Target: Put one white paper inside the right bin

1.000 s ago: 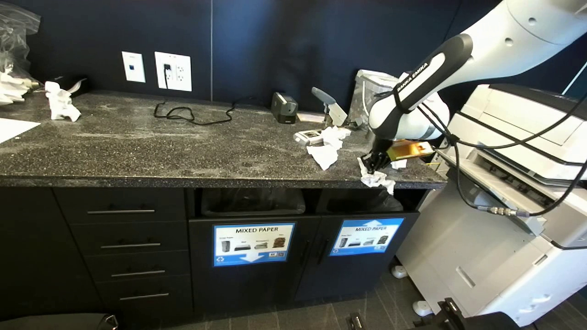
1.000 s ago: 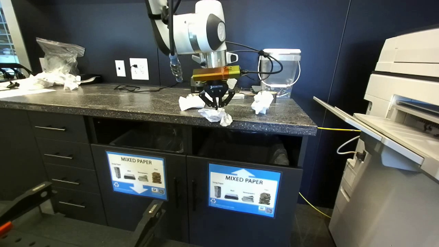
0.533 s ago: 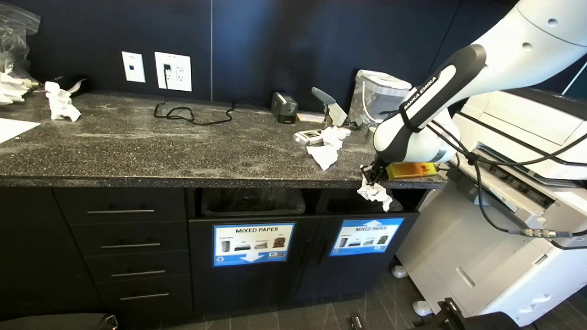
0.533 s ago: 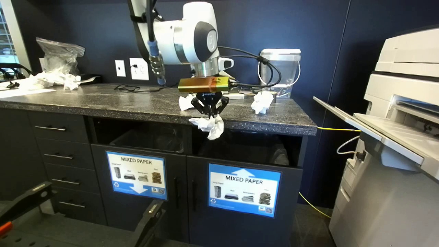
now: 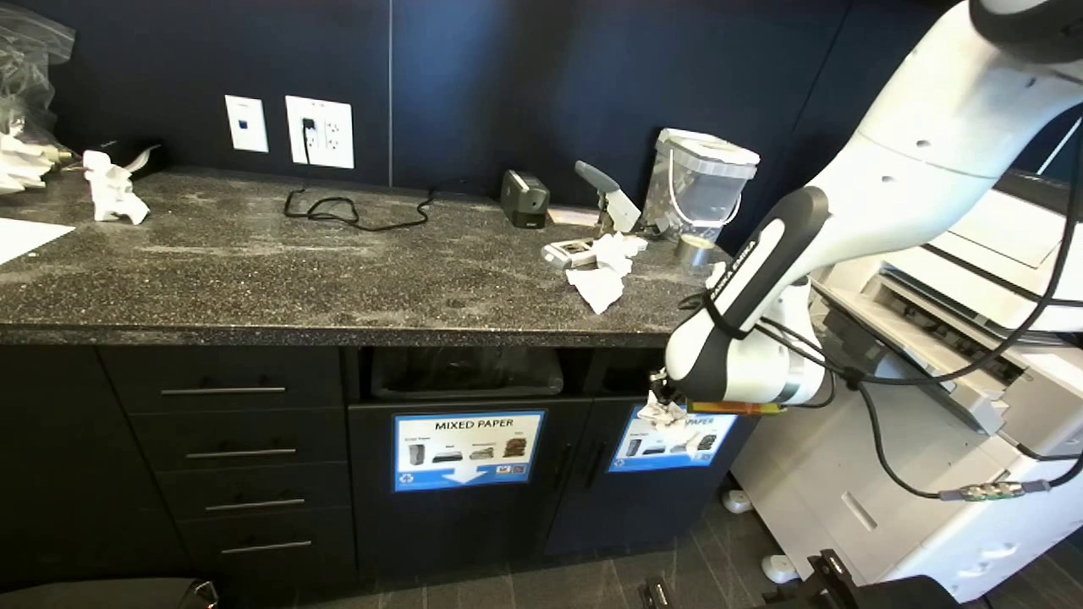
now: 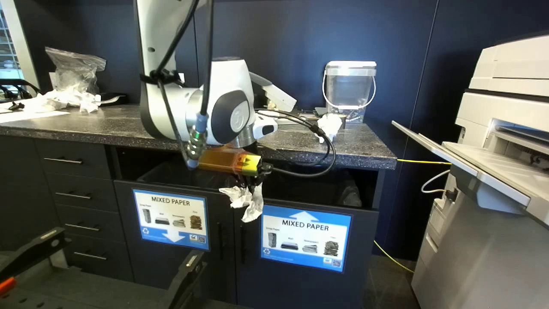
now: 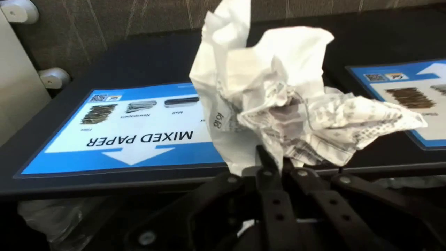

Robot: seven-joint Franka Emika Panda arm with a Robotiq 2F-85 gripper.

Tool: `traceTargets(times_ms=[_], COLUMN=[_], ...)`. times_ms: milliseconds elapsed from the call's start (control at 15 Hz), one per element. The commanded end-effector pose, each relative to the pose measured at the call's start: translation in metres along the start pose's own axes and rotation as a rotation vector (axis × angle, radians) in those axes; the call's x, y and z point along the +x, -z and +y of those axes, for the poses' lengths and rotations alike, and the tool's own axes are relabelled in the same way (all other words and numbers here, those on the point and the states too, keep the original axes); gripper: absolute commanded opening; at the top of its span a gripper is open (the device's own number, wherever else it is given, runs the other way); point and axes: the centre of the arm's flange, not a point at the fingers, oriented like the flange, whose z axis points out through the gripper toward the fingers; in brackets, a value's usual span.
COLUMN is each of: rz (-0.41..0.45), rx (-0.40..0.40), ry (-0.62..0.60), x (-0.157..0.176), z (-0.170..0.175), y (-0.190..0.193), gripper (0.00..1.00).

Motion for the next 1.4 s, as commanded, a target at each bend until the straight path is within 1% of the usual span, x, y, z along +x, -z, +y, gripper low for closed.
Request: traceTargets(times_ms=[0,200,533,667,933,1067,1133,1333], rz=[0.146,0.236,0.363,0.393,0.445,0.476,0.486,0.508], rx=[-0.049,-0.084,-0.121,-0.131,-0.137,-0.148,-0.147,-0.150], ry=[-0.088,-0.127,-0.200,-0.214,-0.275,-0.309,-0.334,-0.368], x=[-0.005,-0.002,0.029,0.040,0.060,0.065,0.069,0.072], z=[-0.003,0.006,0.032,0.036,0.057,0.064,0.072,0.080], y=[-0.037,-0.059,-0.088,-0.101,-0.123,-0.132,-0.134,-0.146], gripper=[0.05,0.05,0.05,0.05,0.05,0.05,0.05,0.05])
